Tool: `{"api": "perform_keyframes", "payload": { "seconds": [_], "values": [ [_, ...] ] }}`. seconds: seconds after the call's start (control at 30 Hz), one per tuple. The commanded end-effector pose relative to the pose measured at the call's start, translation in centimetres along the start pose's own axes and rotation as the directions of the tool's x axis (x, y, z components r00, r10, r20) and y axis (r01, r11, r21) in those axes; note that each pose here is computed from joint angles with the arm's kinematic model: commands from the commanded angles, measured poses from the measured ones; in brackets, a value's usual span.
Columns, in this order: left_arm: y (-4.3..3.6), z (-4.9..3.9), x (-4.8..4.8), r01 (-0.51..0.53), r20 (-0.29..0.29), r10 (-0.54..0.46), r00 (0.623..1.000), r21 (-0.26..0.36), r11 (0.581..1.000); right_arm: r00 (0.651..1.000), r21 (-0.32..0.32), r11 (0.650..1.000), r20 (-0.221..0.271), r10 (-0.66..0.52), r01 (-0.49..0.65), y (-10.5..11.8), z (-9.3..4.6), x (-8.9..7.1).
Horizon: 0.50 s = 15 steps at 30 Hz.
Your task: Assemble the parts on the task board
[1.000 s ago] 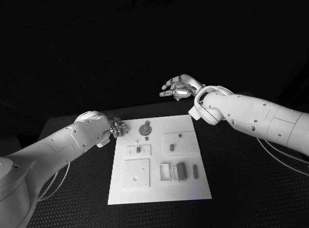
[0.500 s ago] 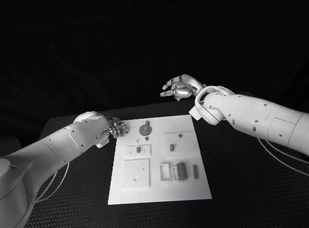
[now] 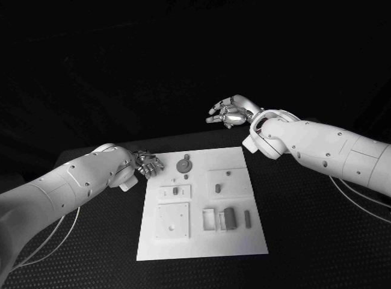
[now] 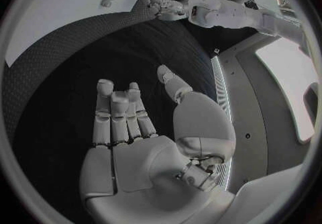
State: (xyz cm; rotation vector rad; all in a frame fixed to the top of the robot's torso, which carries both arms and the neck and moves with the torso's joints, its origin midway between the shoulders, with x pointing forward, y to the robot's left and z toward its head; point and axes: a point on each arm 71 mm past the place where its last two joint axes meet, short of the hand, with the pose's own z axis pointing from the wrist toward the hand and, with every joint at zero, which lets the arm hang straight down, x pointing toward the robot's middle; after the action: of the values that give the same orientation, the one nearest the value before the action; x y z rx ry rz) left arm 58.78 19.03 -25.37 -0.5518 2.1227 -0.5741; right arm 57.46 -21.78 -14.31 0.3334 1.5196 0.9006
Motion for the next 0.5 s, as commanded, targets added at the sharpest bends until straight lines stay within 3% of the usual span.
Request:
{"api": "perform_keyframes", "payload": {
  "seconds": [0.03, 0.2, 0.33, 0.5],
  "values": [
    [-0.32, -0.74, -0.4, 0.071, 0.054, -0.071, 0.996, -0.002, 0.997, 1.0, -0.003, 1.0, -0.008, 0.001, -0.001, 0.0, 0.0, 0.0],
    [-0.57, -2.03, -0.57, 0.036, 0.078, -0.037, 0.996, 0.02, 0.999, 1.0, 0.009, 1.0, -0.005, -0.002, 0.002, -0.3, 0.0, -0.2],
    [-0.72, -3.37, 0.01, 0.0, 0.085, -0.002, 0.996, 0.025, 1.0, 1.0, 0.014, 1.0, -0.002, -0.004, 0.004, -0.5, 0.0, -0.4],
    [-0.67, -4.41, 0.72, -0.035, 0.096, 0.033, 0.995, 0.011, 0.999, 1.0, 0.018, 1.0, 0.0, -0.005, 0.005, -0.7, -0.1, -0.5]
  ]
}}
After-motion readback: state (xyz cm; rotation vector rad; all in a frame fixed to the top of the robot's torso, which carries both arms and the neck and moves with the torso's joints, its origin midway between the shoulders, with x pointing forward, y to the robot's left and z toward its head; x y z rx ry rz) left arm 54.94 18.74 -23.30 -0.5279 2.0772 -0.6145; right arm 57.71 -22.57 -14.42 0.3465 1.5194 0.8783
